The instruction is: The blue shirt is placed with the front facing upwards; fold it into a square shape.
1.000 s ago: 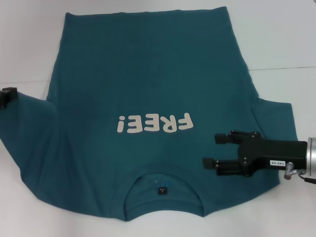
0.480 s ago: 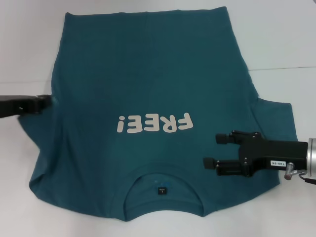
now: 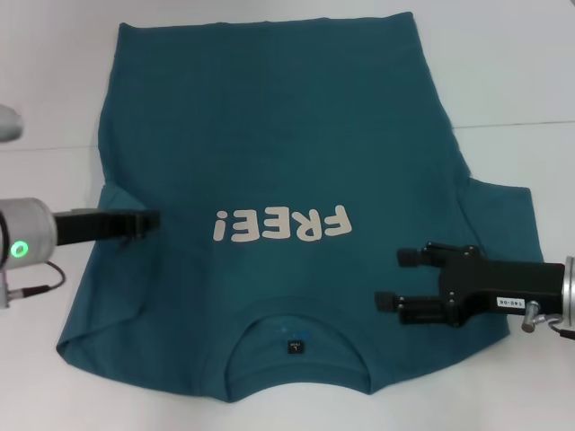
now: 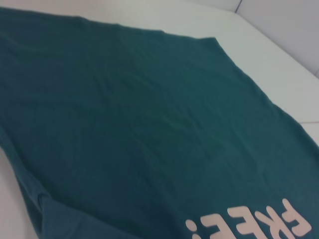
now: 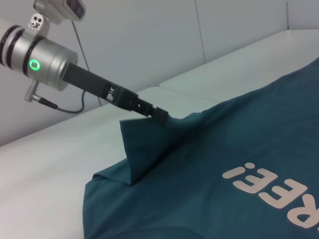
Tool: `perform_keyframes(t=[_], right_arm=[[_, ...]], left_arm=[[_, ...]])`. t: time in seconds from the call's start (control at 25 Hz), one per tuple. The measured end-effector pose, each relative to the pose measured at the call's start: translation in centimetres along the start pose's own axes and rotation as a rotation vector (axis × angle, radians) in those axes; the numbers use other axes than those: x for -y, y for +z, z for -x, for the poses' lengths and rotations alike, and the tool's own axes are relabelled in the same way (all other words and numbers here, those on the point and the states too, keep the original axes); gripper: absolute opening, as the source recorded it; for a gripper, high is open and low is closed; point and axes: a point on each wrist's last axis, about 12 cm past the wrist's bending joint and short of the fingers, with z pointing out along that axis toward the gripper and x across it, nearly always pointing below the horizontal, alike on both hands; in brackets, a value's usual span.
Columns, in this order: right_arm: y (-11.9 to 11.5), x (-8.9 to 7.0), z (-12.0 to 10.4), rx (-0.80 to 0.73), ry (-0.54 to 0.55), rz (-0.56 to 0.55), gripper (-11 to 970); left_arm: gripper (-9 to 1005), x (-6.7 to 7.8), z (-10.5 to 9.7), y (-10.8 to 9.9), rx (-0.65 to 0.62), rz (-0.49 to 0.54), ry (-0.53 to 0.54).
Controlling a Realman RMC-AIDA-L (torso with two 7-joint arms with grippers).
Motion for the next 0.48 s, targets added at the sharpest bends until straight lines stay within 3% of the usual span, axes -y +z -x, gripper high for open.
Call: perform_keyframes(t=[0.48], right_arm=[[-0.2, 0.0, -0.2, -0.003, 0.004, -0.005, 934]], left_arm=[[42, 1.5, -1.3, 2.2, -0.001, -0.077, 0.017]])
